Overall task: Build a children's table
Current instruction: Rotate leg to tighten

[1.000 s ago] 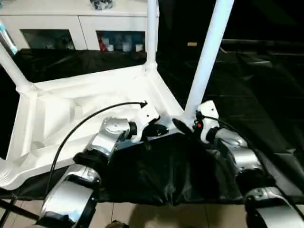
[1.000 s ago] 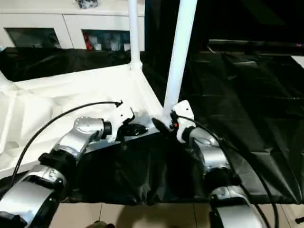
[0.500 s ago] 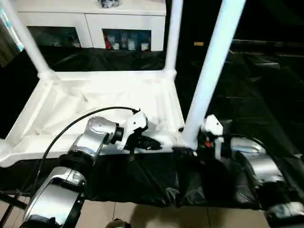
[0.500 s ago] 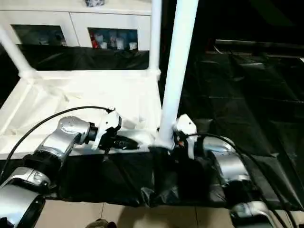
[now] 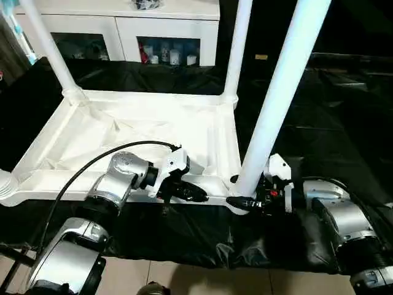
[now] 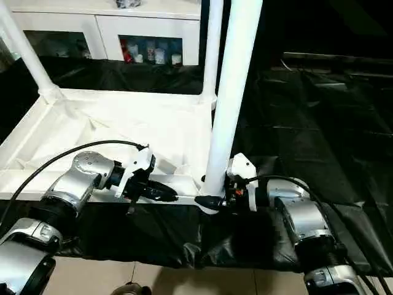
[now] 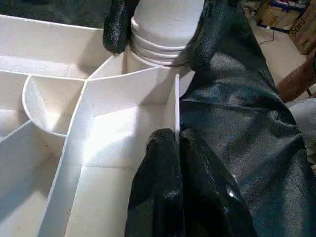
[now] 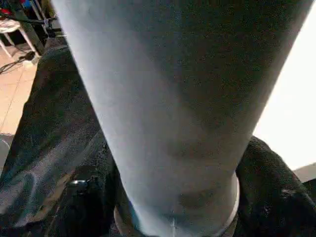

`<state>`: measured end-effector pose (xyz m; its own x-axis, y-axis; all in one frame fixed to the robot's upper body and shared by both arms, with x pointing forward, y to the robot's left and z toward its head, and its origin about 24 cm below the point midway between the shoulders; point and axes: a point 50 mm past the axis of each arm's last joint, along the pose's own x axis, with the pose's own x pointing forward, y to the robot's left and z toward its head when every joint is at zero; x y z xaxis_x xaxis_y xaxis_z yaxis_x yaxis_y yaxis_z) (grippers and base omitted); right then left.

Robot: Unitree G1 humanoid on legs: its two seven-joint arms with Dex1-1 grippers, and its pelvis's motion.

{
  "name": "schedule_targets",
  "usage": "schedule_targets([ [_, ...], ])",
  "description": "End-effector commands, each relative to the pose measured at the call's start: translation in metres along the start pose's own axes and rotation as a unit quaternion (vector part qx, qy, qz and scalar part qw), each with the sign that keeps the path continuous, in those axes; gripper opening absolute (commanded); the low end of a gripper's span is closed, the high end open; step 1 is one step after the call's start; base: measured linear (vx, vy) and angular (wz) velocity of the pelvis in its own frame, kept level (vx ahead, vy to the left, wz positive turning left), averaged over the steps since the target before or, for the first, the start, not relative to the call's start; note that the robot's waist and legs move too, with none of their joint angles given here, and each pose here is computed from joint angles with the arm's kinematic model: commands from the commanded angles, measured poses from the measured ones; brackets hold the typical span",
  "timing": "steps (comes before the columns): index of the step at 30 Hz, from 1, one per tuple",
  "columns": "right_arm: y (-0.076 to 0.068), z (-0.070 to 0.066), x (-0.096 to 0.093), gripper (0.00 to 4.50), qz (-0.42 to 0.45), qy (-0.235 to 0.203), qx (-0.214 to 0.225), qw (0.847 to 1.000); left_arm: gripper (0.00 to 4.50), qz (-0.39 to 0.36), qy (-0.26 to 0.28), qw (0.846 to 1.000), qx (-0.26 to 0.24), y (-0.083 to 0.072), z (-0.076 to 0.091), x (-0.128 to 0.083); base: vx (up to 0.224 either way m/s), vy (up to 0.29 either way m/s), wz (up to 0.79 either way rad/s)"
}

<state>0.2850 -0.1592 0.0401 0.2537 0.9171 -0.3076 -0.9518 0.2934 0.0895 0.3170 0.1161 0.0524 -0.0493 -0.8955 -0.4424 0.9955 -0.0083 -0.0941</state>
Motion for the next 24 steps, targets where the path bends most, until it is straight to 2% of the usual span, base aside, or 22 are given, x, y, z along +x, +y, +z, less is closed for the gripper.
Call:
schedule_targets([
  [1, 0.007, -0.01, 0.022, 2.7, 0.004, 0.008, 0.018, 1.0, 0.0, 0.009, -0.021, 0.999, 0.027, 0.004, 0.018, 0.013, 0.0, 0.0, 0.0],
  [3, 0.0, -0.013, 0.026, 2.69, -0.041, 0.007, 0.027, 0.999, 0.0, 0.038, -0.02, 0.999, 0.023, 0.008, 0.019, 0.016, 0.0, 0.0, 0.0],
  [6, -0.011, -0.018, 0.033, 2.68, -0.119, 0.029, 0.038, 0.992, 0.0, 0.084, -0.019, 0.996, 0.017, 0.014, 0.021, 0.023, 0.0, 0.0, 0.0],
  [11, -0.028, -0.02, 0.05, 2.67, -0.25, 0.047, 0.048, 0.966, 0.0, 0.182, -0.018, 0.983, 0.0, 0.027, 0.031, 0.04, 0.0, 0.0, 0.0],
  [14, -0.032, -0.02, 0.054, 2.67, -0.282, 0.049, 0.061, 0.956, 0.0, 0.208, -0.019, 0.978, -0.002, 0.03, 0.034, 0.046, 0.0, 0.0, 0.0],
  [16, -0.032, -0.018, 0.058, 2.67, -0.284, 0.044, 0.061, 0.956, 0.0, 0.215, -0.022, 0.976, -0.004, 0.031, 0.035, 0.048, 0.0, 0.0, 0.0],
  [18, -0.029, -0.011, 0.067, 3.23, -0.256, 0.008, 0.08, 0.963, 0.0, 0.209, -0.034, 0.977, -0.004, 0.029, 0.04, 0.056, 0.0, 0.0, 0.0],
  [20, -0.027, -0.009, 0.069, 3.37, -0.243, -0.003, 0.088, 0.966, 0.0, 0.2, -0.036, 0.979, -0.001, 0.028, 0.041, 0.057, 0.0, 0.0, 0.0],
  [22, -0.026, -0.007, 0.07, 3.58, -0.225, -0.01, 0.085, 0.971, 0.0, 0.188, -0.037, 0.981, 0.002, 0.026, 0.04, 0.058, 0.0, 0.0, 0.0],
  [24, -0.026, -0.007, 0.063, 3.79, -0.212, -0.002, 0.059, 0.975, 0.0, 0.158, -0.039, 0.987, 0.012, 0.022, 0.038, 0.056, 0.0, 0.0, 0.0],
])
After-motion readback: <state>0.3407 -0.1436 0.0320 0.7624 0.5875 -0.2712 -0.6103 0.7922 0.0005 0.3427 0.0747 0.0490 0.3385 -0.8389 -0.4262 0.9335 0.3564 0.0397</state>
